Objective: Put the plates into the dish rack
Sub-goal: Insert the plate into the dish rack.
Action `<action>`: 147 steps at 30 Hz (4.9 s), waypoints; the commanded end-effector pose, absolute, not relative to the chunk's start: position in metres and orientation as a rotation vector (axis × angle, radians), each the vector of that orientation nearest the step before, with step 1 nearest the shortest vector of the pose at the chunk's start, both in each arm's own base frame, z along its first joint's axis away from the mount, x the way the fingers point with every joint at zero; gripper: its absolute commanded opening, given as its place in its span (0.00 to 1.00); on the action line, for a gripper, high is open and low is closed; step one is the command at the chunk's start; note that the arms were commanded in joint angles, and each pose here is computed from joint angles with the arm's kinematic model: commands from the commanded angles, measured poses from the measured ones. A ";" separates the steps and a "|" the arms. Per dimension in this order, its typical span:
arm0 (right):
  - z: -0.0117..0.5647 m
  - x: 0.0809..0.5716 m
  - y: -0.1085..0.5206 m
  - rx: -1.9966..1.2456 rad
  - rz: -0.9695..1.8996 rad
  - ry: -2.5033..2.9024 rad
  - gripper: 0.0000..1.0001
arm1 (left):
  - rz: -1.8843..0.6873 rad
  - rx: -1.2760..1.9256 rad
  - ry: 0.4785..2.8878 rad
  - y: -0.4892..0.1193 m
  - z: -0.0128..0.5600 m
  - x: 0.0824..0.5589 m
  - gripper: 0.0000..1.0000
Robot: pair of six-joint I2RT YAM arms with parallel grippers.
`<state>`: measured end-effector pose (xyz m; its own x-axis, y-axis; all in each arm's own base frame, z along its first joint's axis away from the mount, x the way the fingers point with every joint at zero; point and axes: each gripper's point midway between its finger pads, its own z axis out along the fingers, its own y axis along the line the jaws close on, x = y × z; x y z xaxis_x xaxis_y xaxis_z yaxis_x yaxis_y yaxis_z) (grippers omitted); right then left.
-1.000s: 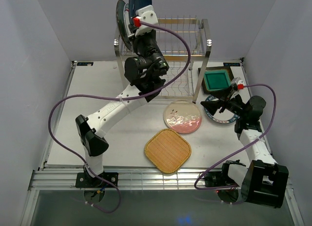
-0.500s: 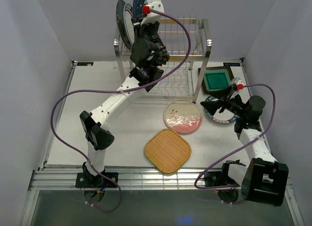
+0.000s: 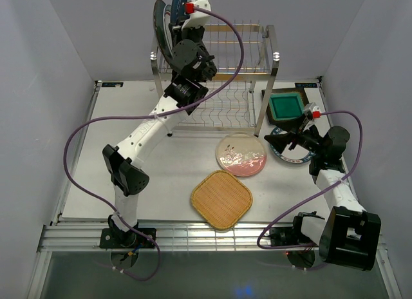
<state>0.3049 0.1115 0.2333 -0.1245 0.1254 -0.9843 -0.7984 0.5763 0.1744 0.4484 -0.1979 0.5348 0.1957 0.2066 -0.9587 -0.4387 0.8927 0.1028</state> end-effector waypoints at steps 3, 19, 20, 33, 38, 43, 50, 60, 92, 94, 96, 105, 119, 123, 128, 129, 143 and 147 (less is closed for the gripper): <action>0.242 0.306 0.111 -0.635 0.859 1.451 0.90 | 0.365 -0.262 1.203 -0.190 0.565 0.446 0.00; 0.240 0.308 0.110 -0.629 0.879 1.464 0.90 | 0.475 -0.259 1.253 -0.190 0.537 0.469 0.00; 0.240 0.308 0.110 -0.629 0.878 1.463 0.90 | 0.488 -0.264 1.252 -0.188 0.537 0.469 0.00; 0.240 0.308 0.111 -0.633 0.890 1.465 0.90 | 0.563 -0.325 1.242 -0.167 0.538 0.461 0.00; 0.239 0.309 0.110 -0.628 0.892 1.469 0.90 | 0.569 -0.332 1.250 -0.166 0.536 0.461 0.00; 0.239 0.309 0.110 -0.627 0.894 1.471 0.90 | 0.558 -0.328 1.256 -0.169 0.532 0.460 0.00; 0.239 0.309 0.110 -0.627 0.899 1.472 0.90 | 0.540 -0.316 1.272 -0.177 0.524 0.461 0.00; 0.240 0.309 0.109 -0.629 0.902 1.472 0.90 | 0.537 -0.323 1.293 -0.181 0.511 0.464 0.00; 0.237 0.311 0.110 -0.619 0.930 1.486 0.90 | 0.459 -0.392 1.276 -0.184 0.537 0.441 0.00; 0.237 0.310 0.110 -0.623 0.932 1.485 0.90 | 0.455 -0.388 1.278 -0.187 0.536 0.440 0.00; 0.238 0.311 0.109 -0.622 0.927 1.483 0.90 | 0.463 -0.386 1.283 -0.188 0.533 0.442 0.00; 0.238 0.309 0.109 -0.622 0.932 1.484 0.90 | 0.497 -0.388 1.295 -0.184 0.526 0.447 0.00; 0.238 0.310 0.109 -0.620 0.937 1.485 0.90 | 0.526 -0.382 1.315 -0.179 0.508 0.456 0.00; 0.238 0.310 0.108 -0.619 0.938 1.486 0.90 | 0.523 -0.381 1.315 -0.179 0.508 0.455 0.10; 0.238 0.310 0.108 -0.618 0.939 1.487 0.90 | 0.518 -0.389 1.312 -0.176 0.511 0.453 0.25; 0.238 0.310 0.108 -0.618 0.939 1.487 0.90 | 0.515 -0.391 1.311 -0.176 0.512 0.452 0.30; 0.237 0.311 0.108 -0.614 0.947 1.492 0.90 | 0.464 -0.404 1.286 -0.175 0.534 0.435 0.52; 0.237 0.311 0.109 -0.613 0.950 1.493 0.90 | 0.395 -0.374 1.276 -0.195 0.545 0.418 0.55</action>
